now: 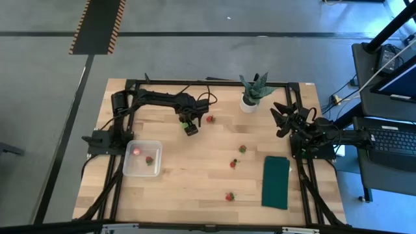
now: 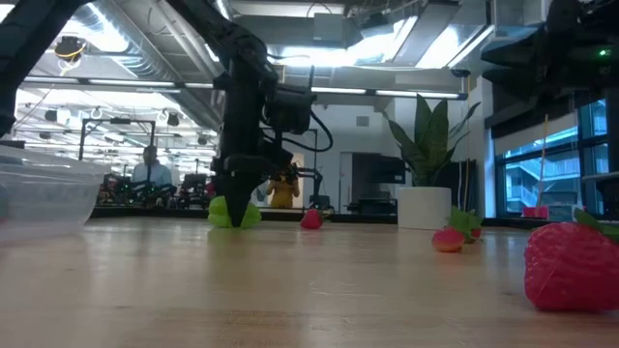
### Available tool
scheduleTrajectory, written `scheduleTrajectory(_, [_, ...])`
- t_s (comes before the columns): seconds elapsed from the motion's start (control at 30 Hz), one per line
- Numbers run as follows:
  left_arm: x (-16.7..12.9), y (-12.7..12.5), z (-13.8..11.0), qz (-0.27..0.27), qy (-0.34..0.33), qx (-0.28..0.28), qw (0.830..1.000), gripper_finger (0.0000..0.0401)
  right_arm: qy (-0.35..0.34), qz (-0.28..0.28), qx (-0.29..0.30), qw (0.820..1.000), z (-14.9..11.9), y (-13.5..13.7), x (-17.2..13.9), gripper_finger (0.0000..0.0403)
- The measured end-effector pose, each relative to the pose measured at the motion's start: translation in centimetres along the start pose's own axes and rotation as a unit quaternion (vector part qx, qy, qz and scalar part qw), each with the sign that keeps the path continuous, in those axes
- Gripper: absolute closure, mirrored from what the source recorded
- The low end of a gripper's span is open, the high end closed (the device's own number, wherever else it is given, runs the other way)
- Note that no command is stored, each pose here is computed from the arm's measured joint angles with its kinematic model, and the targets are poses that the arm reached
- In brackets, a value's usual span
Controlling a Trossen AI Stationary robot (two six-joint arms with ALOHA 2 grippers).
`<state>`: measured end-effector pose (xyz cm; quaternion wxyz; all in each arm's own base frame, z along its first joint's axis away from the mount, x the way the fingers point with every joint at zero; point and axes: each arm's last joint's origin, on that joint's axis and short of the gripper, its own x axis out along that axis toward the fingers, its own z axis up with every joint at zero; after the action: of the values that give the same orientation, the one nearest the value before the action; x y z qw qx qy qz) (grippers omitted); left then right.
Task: Pick and placing Produce into tupperware
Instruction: Put the green starfruit into the transparent bin
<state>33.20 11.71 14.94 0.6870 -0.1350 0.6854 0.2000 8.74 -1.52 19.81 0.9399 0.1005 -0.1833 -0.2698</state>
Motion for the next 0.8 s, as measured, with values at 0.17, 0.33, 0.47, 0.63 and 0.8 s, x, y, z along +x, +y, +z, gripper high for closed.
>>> scheduleTrajectory(0.17, [-0.01, -0.01, 0.08, -0.001, -0.004, 0.0, 1.0, 0.0075, -0.001, 0.0, 0.005, 1.0, 0.02, 0.0, 0.0, 0.0199])
scheduleTrajectory(0.33, [-0.01, -0.01, 0.08, 0.0, -0.004, -0.001, 1.0, 0.0109, -0.003, 0.0, 0.012, 1.0, 0.06, 0.01, 0.0, 0.0199])
scheduleTrajectory(0.47, [-0.01, -0.01, 0.07, 0.0, -0.004, -0.001, 1.0, 0.0139, -0.003, 0.0, 0.012, 1.0, 0.06, 0.01, 0.0, 0.0199])
scheduleTrajectory(0.63, [-0.01, -0.01, 0.07, 0.0, -0.004, -0.001, 1.0, 0.0172, -0.003, 0.0, 0.011, 1.0, 0.06, 0.01, 0.0, 0.0199])
scheduleTrajectory(0.8, [-0.03, -0.01, 0.07, 0.0, -0.004, -0.002, 1.0, 0.0181, -0.003, 0.0, 0.011, 1.0, 0.06, 0.01, 0.0, 0.0199])
